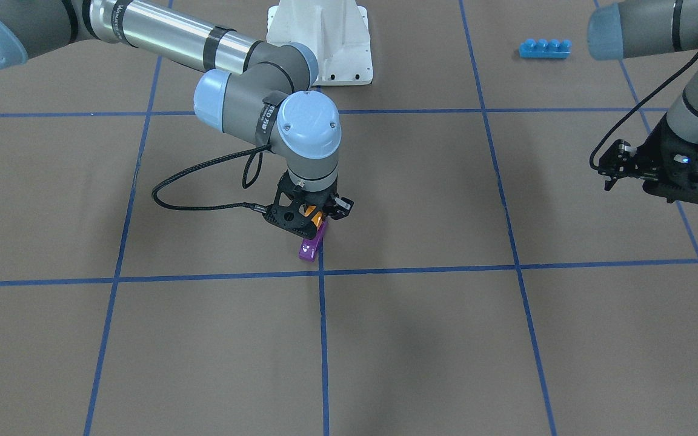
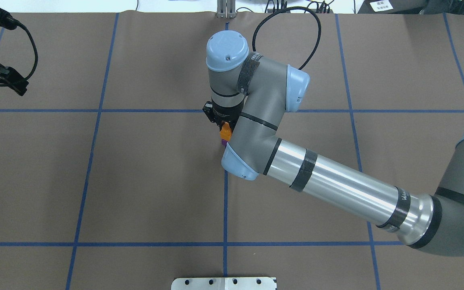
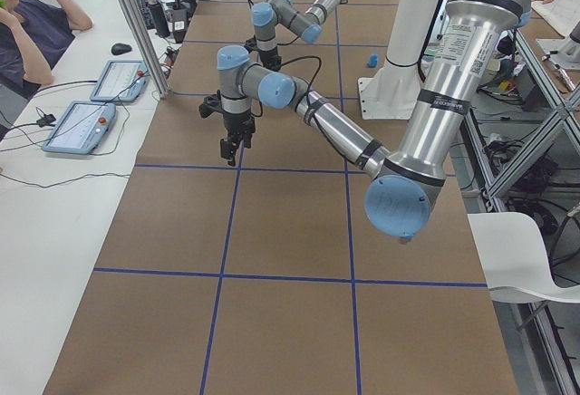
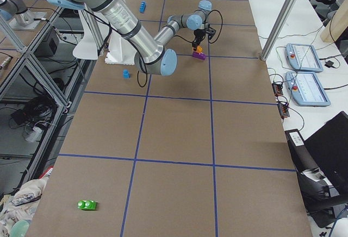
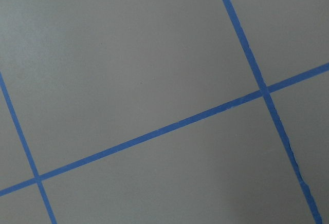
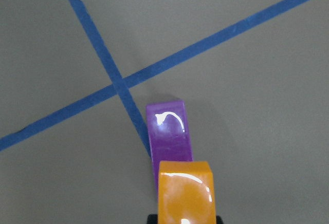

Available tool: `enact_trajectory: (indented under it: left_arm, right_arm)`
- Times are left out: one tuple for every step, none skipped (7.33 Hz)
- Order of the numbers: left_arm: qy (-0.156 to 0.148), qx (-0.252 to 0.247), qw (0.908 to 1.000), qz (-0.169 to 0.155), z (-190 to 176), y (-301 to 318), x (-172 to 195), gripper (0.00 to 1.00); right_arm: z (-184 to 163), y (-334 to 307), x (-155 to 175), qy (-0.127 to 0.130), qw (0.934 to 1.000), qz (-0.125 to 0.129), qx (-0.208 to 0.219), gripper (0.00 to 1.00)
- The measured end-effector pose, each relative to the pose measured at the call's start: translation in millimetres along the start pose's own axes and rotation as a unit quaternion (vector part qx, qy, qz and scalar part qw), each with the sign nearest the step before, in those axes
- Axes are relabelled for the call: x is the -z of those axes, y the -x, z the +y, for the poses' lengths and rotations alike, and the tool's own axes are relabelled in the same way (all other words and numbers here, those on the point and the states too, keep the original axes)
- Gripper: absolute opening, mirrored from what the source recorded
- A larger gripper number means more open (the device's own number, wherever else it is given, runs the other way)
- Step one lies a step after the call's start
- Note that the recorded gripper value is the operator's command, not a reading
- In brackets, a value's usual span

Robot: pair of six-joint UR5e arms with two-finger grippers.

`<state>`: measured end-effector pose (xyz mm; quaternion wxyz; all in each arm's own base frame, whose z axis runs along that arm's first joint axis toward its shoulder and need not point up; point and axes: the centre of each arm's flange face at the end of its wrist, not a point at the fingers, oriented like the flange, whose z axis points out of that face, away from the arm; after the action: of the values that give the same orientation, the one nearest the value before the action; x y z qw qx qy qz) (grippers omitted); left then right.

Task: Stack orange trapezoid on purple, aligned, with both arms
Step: 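Lower the orange trapezoid onto the purple one, aligning edges, with the right gripper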

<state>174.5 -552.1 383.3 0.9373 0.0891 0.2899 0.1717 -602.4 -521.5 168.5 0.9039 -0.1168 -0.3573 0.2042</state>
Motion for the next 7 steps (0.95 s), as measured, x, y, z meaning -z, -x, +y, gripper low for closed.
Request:
enact_trajectory:
  left_arm:
    - [0.000,0.000,1.0000,0.000,0,0,0,1.00]
    - [0.000,0.000,1.0000,0.000,0,0,0,1.00]
    - [0.000,0.000,1.0000,0.000,0,0,0,1.00]
    - [0.000,0.000,1.0000,0.000,0,0,0,1.00]
    - [0.000,0.000,1.0000,0.000,0,0,0,1.00]
    - [0.000,0.000,1.0000,0.000,0,0,0,1.00]
    - [0.000,0.000,1.0000,-0.001,0,0,0,1.00]
  right_arm:
    - [0,0,-1,-0.003,1.0000,0.000,0.001,0.00]
    - [0,0,-1,-0.004,1.0000,0.001,0.002,0.00]
    - [1,0,-2,-0.004,1.0000,-0.001,0.004,0.00]
    - [0,-2,-6,-0.005,0.9999,-0.009,0.009,0.00]
    - [-1,-5,-12,-0.006,0.9997,-0.019,0.015,0.00]
    - [0,-7,-16,-0.006,0.9995,-0.024,0.019,0.00]
    - [0,-7,-17,-0.006,0.9994,-0.027,0.020,0.00]
